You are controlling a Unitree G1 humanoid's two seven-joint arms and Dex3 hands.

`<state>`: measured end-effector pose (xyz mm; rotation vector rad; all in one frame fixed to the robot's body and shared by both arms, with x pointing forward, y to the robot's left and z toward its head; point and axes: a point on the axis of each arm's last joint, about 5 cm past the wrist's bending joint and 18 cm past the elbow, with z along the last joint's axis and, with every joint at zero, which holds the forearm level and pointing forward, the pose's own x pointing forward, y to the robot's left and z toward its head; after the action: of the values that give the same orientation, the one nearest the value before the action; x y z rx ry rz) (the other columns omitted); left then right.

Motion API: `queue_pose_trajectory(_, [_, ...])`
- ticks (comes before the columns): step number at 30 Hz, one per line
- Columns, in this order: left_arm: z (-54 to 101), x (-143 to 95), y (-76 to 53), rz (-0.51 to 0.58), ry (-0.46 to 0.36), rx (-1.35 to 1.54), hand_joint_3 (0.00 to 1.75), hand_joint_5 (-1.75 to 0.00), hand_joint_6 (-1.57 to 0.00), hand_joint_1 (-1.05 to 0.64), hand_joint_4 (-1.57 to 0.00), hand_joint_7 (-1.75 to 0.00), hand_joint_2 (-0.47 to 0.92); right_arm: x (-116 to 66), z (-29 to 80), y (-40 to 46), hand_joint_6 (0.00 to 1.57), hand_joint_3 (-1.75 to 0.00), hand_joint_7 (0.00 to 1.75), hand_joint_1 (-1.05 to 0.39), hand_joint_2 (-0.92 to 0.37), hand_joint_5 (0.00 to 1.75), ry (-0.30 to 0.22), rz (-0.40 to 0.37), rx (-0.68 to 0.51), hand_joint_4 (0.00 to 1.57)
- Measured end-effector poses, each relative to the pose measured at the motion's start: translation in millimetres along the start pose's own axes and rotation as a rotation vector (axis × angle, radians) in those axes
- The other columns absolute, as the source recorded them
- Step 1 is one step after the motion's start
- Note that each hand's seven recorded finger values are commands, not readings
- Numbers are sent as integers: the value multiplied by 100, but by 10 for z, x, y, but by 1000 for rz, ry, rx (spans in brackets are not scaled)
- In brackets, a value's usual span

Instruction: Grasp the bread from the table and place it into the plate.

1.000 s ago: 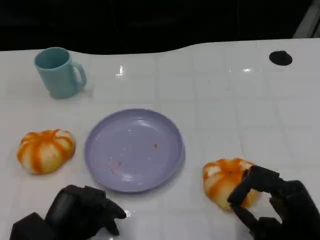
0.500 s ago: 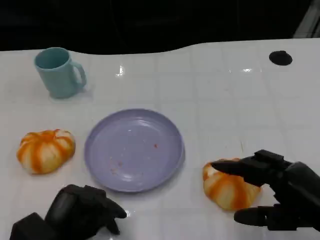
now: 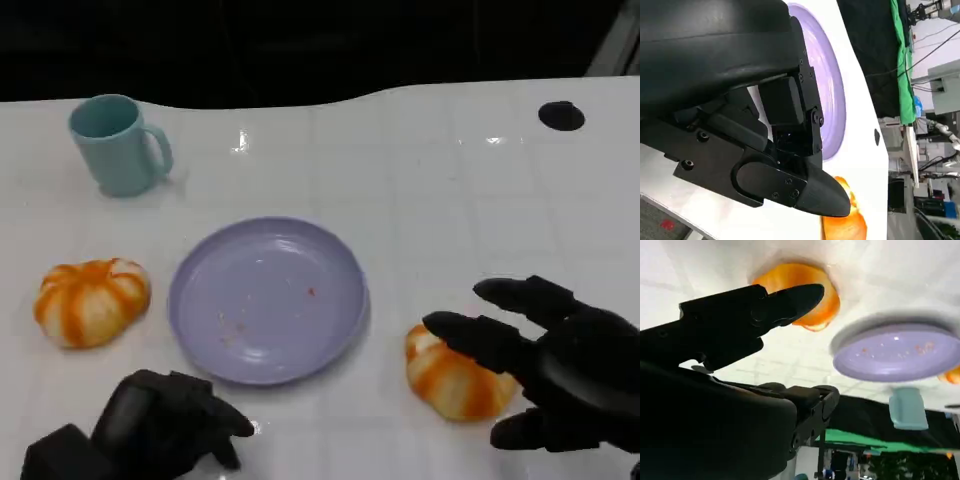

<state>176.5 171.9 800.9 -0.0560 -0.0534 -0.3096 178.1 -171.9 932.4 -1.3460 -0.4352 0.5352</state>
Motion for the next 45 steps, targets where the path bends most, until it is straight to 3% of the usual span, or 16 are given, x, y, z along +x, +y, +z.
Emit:
queue_pose_trajectory(4, [0, 1, -5, 4, -1, -1, 11, -106, -148, -105, -128, -39, 92, 84, -24, 35, 22, 0, 0, -68, -89, 31, 8, 33, -35, 2])
queue_pose_trajectory(25, [2, 4, -28, 5, -6, 2, 13, -106, -148, -105, -128, -39, 92, 441, -184, 419, 23, -7, 1, -60, -92, 25, 68, 196, -78, 5])
queue_pose_trajectory(27, [2, 1, -29, 4, -7, 3, 13, -106, -148, -105, -128, -40, 92, 489, -187, 465, 38, -13, 5, -50, -92, 30, 67, 204, -75, 27])
queue_pose_trajectory(28, [2, 1, -29, 4, -7, 4, 14, -106, -148, -105, -128, -40, 92, 515, -189, 477, 49, -18, 8, -44, -92, 38, 63, 200, -73, 46])
queue_pose_trajectory(29, [3, 2, -30, 3, -8, 4, 14, -106, -148, -105, -128, -40, 92, 539, -194, 490, 74, -27, 11, -37, -92, 68, 62, 191, -68, 69])
queue_pose_trajectory(30, [4, 3, -30, 3, -9, 4, 14, -106, -148, -105, -128, -40, 92, 563, -200, 509, 89, -33, 12, -34, -92, 88, 61, 175, -54, 77])
queue_pose_trajectory(31, [6, 4, -31, 2, -10, 5, 14, -106, -148, -105, -128, -40, 92, 578, -205, 538, 104, -39, 22, -32, -92, 122, 61, 154, -36, 82])
queue_pose_trajectory(32, [8, 5, -30, 2, -11, 6, 13, -106, -148, -105, -128, -40, 92, 590, -208, 568, 98, -44, 68, -30, -92, 153, 61, 122, -14, 83])
queue_pose_trajectory(35, [10, 7, -32, 7, -12, 8, 13, -107, -148, -105, -128, -40, 92, 623, -218, 628, 72, -54, 143, -29, -91, 172, 54, 36, 25, 81])
queue_pose_trajectory(37, [11, 7, -33, 8, -13, 9, 13, -107, -148, -105, -128, -40, 92, 639, -224, 660, 64, -58, 155, -30, -91, 174, 53, 0, 42, 79])
queue_pose_trajectory(39, [11, 7, -32, 8, -13, 9, 13, -107, -148, -105, -128, -40, 92, 652, -226, 686, 67, -62, 139, -30, -85, 175, 55, -19, 51, 79])
queue_pose_trajectory(42, [11, 7, -32, 8, -13, 9, 13, -107, -148, -105, -127, -40, 92, 672, -222, 718, 68, -67, 138, -31, -83, 175, 54, -49, 47, 78])
queue_pose_trajectory(45, [10, 6, -33, 8, -13, 9, 13, -107, -147, -105, -127, -40, 92, 662, -226, 760, 60, -74, 163, -30, -76, 175, 59, -83, 56, 79])
